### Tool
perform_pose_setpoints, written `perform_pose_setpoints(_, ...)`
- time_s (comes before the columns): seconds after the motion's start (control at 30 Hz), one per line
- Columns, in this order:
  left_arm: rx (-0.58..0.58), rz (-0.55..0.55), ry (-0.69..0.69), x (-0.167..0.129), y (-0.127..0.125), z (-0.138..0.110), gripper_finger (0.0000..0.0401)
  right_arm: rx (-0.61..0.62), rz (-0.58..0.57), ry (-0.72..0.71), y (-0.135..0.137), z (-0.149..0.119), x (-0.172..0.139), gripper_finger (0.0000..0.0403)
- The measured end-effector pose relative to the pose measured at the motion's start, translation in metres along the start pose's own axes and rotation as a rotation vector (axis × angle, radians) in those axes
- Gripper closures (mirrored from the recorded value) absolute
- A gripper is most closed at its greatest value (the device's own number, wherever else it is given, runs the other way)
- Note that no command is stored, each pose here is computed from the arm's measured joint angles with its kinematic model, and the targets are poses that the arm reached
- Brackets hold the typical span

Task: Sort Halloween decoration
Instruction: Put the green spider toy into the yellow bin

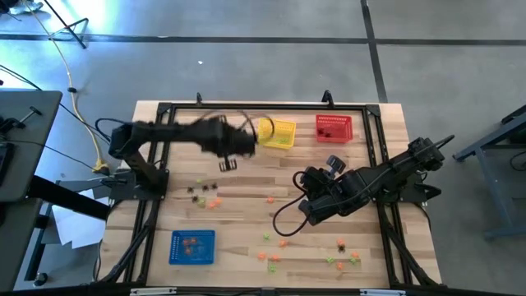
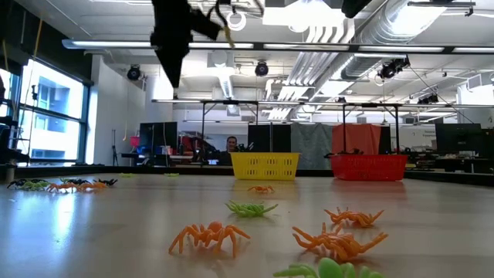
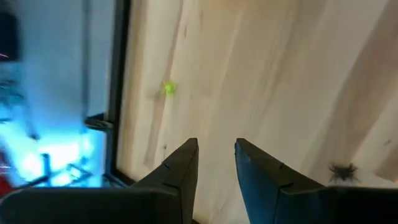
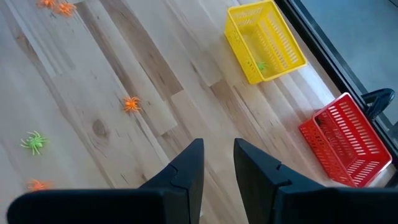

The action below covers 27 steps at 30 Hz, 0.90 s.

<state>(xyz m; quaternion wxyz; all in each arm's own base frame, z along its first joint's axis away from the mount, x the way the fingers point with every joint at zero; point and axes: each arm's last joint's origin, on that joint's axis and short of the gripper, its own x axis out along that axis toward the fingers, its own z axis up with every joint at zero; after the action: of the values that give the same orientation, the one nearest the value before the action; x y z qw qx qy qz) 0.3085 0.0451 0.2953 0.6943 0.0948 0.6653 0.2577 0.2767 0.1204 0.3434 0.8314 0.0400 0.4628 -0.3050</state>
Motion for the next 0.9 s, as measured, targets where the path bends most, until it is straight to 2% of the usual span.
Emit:
perform_pose_setpoints(0.2,-0.106,-0.139,0.088,0.057,0.049,-0.006,0.0309,-0.033,-0.013,-0.003,-0.001,0.000,0.000,0.0320)
perform_pose_setpoints(0.33,-0.197,-0.193,0.101,0.089,0.069,-0.015,0.0309,-0.049,-0.027,-0.003,-0.002,-0.001,0.000,0.0320)
perform_pose_setpoints(0.47,-0.268,-0.225,0.062,0.115,0.076,-0.020,0.0309,-0.075,-0.038,-0.011,-0.003,0.000,0.001,0.0320)
perform_pose_setpoints(0.7,-0.222,-0.239,-0.020,0.137,0.079,-0.022,0.0309,-0.060,-0.060,-0.020,-0.006,0.004,0.004,0.0320)
perform_pose_setpoints(0.9,-0.254,-0.262,-0.081,0.145,0.089,-0.022,0.0309,-0.051,-0.067,-0.017,-0.008,0.006,0.006,0.0320)
